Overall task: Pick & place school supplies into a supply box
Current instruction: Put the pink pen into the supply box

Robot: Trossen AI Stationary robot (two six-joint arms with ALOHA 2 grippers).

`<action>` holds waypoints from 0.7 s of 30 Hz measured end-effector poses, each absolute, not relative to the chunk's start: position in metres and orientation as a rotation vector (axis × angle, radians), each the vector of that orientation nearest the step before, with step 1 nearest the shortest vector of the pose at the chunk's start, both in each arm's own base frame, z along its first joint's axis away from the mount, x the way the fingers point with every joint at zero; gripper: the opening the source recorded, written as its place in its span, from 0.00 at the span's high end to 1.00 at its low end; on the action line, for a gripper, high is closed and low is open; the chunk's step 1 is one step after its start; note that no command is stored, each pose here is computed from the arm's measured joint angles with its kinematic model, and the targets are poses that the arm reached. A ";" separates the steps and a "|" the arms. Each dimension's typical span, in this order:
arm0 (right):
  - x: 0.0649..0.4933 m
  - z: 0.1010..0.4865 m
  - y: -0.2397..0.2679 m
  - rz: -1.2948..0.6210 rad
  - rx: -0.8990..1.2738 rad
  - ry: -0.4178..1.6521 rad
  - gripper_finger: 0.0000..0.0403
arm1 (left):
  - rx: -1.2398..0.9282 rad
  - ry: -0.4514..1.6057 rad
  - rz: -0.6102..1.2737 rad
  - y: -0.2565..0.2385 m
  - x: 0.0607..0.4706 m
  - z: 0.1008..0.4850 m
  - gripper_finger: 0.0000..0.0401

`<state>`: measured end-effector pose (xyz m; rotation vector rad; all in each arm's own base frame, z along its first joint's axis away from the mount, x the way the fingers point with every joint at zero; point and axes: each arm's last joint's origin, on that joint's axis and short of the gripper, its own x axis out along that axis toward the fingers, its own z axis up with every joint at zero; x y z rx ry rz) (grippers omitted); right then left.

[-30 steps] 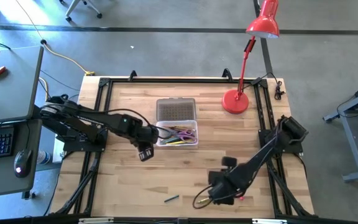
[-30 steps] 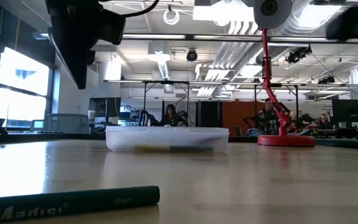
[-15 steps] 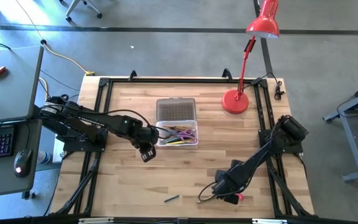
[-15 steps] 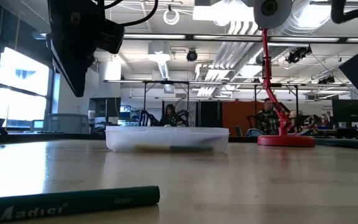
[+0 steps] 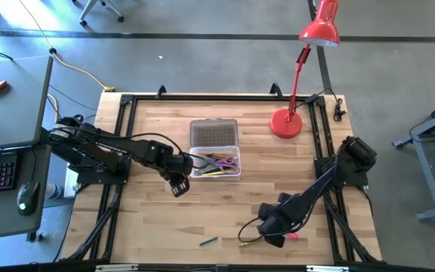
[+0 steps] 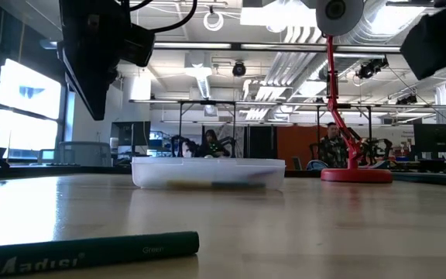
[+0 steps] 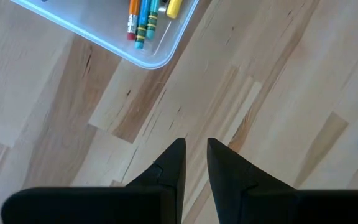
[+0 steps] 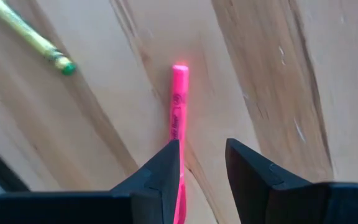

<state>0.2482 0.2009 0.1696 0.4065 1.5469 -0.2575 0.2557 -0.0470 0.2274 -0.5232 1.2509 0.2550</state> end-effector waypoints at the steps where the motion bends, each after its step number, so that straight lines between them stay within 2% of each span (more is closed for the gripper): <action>1: 0.248 0.167 0.201 -0.257 0.422 1.548 0.73 | -0.523 1.252 0.255 -0.047 0.256 0.227 0.76; 11: 0.243 0.134 0.199 -0.125 0.550 1.471 0.73 | -0.523 1.254 0.256 -0.047 0.255 0.227 0.76; 17: 0.240 0.124 0.193 -0.185 0.458 1.365 0.75 | -0.521 1.246 0.257 -0.047 0.256 0.227 0.76; 21: 0.249 0.129 0.193 -0.136 0.357 1.304 0.83 | -0.502 1.241 0.240 -0.047 0.257 0.228 0.76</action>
